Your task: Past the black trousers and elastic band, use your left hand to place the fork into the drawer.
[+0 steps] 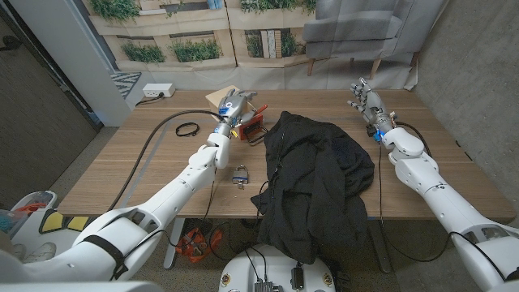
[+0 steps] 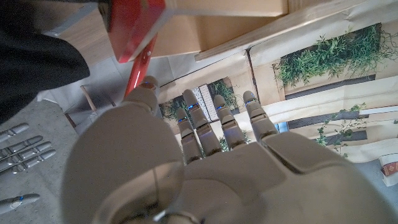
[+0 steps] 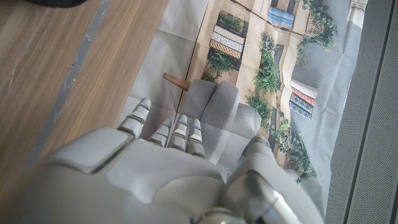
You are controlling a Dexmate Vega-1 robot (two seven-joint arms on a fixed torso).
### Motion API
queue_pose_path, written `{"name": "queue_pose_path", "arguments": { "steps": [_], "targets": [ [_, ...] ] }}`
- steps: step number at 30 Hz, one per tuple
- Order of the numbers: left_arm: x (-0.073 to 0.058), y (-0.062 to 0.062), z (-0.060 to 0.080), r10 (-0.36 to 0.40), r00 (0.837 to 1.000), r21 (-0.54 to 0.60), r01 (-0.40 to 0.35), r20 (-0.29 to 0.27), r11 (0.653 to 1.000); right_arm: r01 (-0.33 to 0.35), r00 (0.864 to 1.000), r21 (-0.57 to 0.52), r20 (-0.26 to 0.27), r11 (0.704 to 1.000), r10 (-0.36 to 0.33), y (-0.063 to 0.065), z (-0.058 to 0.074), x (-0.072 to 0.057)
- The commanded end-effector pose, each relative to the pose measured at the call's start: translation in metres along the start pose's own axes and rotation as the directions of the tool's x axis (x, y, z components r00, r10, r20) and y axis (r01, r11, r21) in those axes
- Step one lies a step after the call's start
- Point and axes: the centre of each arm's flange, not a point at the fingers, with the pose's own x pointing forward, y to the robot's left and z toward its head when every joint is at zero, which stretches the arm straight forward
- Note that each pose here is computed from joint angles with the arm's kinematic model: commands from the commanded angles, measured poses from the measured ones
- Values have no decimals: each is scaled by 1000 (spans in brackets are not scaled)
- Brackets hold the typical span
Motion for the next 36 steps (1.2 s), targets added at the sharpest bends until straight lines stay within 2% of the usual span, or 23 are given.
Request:
{"name": "queue_pose_path", "arguments": {
  "steps": [1,18,24,29,36],
  "targets": [
    [-5,5,-8,30,999,-35,-30,-18,999,-12,1000,-10,8,1000,12,8,4,4],
    [-10,21,-17,67,994,-130,-78,-83,988,-14,1000,-14,5,1000,14,17,7,5],
    [-12,27,-20,92,992,-159,-105,-85,982,-8,1000,-22,3,1000,8,21,9,2],
    [-15,34,-26,93,988,-204,-117,-122,972,4,1000,-34,3,999,-4,23,11,0],
    [-19,42,-37,96,985,-266,-132,-143,955,8,1000,-48,4,999,-7,30,16,3]
  ]
}}
